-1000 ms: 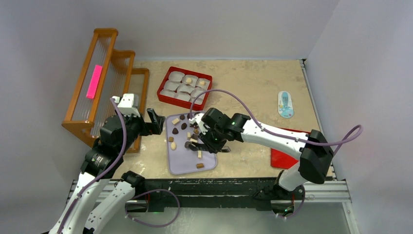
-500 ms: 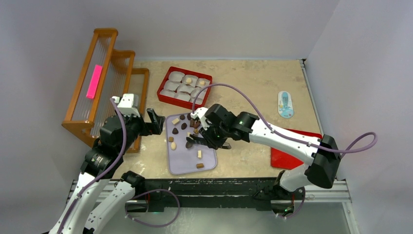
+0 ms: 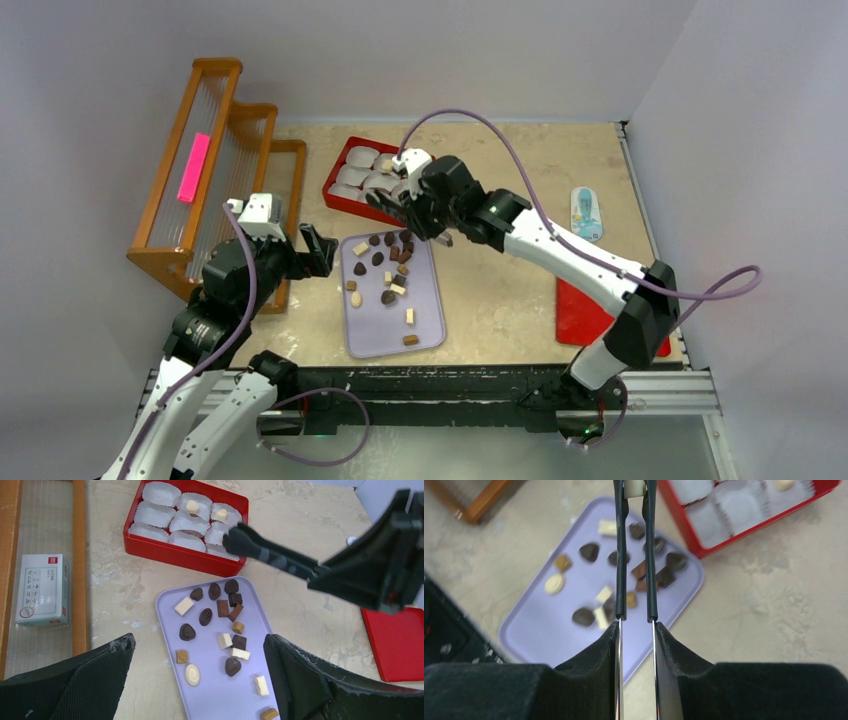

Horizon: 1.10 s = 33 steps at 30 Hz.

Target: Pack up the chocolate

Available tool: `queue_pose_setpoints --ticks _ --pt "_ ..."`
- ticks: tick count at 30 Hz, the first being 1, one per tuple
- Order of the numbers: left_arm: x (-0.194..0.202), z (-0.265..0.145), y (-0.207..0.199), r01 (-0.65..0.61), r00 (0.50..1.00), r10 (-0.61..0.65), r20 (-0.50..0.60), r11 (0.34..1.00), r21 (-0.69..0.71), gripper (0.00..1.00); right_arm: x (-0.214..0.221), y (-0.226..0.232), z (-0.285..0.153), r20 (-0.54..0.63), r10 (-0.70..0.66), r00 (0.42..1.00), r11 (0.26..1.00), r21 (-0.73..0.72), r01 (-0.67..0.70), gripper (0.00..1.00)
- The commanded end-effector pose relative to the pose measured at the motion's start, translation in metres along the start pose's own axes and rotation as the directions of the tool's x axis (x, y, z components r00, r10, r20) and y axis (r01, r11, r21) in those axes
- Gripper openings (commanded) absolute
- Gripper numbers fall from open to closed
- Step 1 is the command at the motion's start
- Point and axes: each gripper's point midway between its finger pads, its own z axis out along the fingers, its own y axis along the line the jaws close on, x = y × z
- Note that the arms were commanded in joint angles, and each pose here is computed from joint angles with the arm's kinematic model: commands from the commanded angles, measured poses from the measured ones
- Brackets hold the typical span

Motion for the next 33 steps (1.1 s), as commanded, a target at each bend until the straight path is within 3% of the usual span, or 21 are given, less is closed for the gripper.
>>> queue_pose_setpoints --ticks 1,19,33 --pt "-0.011 -0.003 -0.004 0.022 0.999 -0.022 0.038 1.000 0.013 1.00 -0.061 -0.033 0.018 0.174 0.049 0.983 0.998 0.029 -0.055 0.08" --pt "-0.012 -0.004 -0.003 0.022 0.999 -0.022 0.048 1.000 0.009 1.00 -0.110 -0.100 0.156 0.241 0.074 0.968 0.974 0.193 -0.123 0.13" --pt "-0.014 -0.007 -0.004 0.023 0.998 -0.024 0.058 1.000 0.019 1.00 -0.110 -0.125 0.214 0.262 0.033 0.965 0.950 0.291 -0.112 0.18"
